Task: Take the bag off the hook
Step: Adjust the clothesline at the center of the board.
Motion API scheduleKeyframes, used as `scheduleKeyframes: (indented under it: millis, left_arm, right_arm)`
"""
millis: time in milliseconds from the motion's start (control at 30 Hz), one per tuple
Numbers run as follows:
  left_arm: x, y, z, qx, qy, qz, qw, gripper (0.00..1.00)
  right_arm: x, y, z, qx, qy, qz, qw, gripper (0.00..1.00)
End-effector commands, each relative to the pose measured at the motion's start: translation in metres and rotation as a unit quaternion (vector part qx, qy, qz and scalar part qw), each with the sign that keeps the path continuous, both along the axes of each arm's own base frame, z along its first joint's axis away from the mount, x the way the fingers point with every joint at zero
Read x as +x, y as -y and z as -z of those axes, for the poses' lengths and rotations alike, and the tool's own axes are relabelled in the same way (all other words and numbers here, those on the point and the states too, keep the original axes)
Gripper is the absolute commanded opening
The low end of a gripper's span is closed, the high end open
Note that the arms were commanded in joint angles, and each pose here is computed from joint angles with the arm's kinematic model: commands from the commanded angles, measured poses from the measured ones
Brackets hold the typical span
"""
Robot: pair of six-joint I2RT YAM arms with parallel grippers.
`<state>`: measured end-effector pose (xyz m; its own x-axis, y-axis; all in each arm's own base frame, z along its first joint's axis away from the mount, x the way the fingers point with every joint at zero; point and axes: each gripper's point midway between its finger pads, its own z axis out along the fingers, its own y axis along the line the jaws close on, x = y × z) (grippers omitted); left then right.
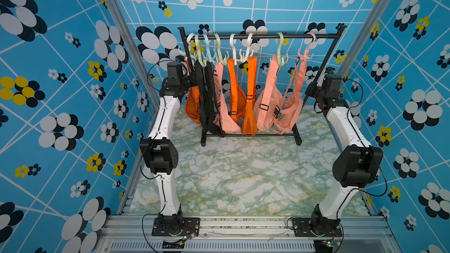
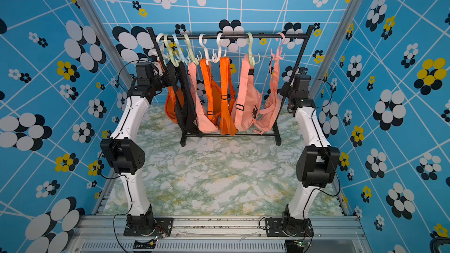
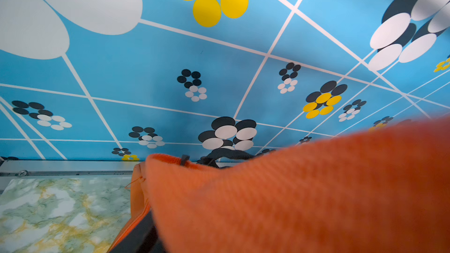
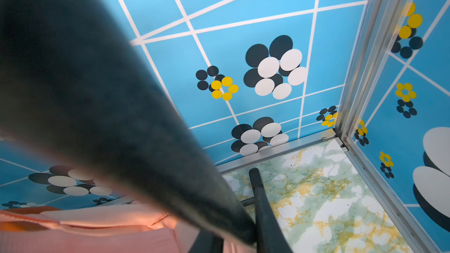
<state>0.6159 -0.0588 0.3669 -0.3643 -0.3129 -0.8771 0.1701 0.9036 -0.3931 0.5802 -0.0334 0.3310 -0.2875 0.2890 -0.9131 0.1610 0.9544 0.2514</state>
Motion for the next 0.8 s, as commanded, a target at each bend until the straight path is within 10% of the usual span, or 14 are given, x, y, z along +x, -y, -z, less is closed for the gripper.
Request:
scheduleKeyframes:
  millis: [0, 267, 433, 767]
  left_arm:
    - [0.003, 0.005, -0.011, -0.015, 0.014, 0.012, 1.000, 0.73]
    - [-0.008, -0.008, -0.012, -0.007, -0.001, 0.004, 1.000, 0.99]
    - [-0.033, -0.017, -0.022, 0.002, 0.007, -0.013, 1.000, 0.99]
    - [-0.116, -0.023, -0.038, -0.005, 0.031, -0.033, 0.999, 0.99]
  right_arm:
    - [0.015, -0.048, -0.002, 0.041, 0.000, -0.053, 0.998, 0.21]
    - [0.019, -0.060, -0.007, 0.056, 0.009, -0.063, 0.996, 0.31]
    - [0.004, -0.047, 0.001, 0.041, -0.004, -0.032, 0.999, 0.75]
    - [-0.052, -0.031, -0.009, 0.022, -0.010, -0.008, 1.000, 0.99]
